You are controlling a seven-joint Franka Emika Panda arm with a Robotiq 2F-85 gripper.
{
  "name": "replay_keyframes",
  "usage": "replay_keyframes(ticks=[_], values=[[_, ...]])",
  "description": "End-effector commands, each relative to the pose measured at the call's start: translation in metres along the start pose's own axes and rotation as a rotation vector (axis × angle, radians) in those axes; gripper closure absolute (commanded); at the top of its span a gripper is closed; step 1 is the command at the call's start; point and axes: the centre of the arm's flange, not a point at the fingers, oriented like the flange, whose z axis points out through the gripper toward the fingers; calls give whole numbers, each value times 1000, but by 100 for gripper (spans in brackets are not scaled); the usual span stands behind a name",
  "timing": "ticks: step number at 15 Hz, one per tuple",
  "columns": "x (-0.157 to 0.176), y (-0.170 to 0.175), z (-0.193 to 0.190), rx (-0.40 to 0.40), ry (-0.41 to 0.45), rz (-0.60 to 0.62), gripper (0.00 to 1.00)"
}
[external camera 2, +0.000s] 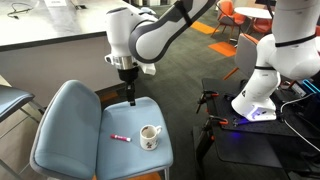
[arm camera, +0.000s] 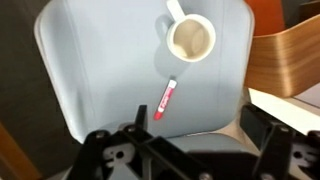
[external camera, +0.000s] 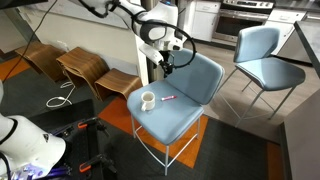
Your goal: Put the marker in the cup
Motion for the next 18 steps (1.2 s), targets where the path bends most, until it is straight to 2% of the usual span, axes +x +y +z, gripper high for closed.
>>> replay_keyframes(ticks=[1, 6, 8, 13, 18], values=[[62, 11, 32, 21, 7, 0, 0], [129, 36, 104, 62, 13, 101, 0], [146, 41, 135, 81, 8, 154, 0], [163, 43, 219, 128, -66, 225, 0], [173, 41, 269, 151, -120, 242, 0]])
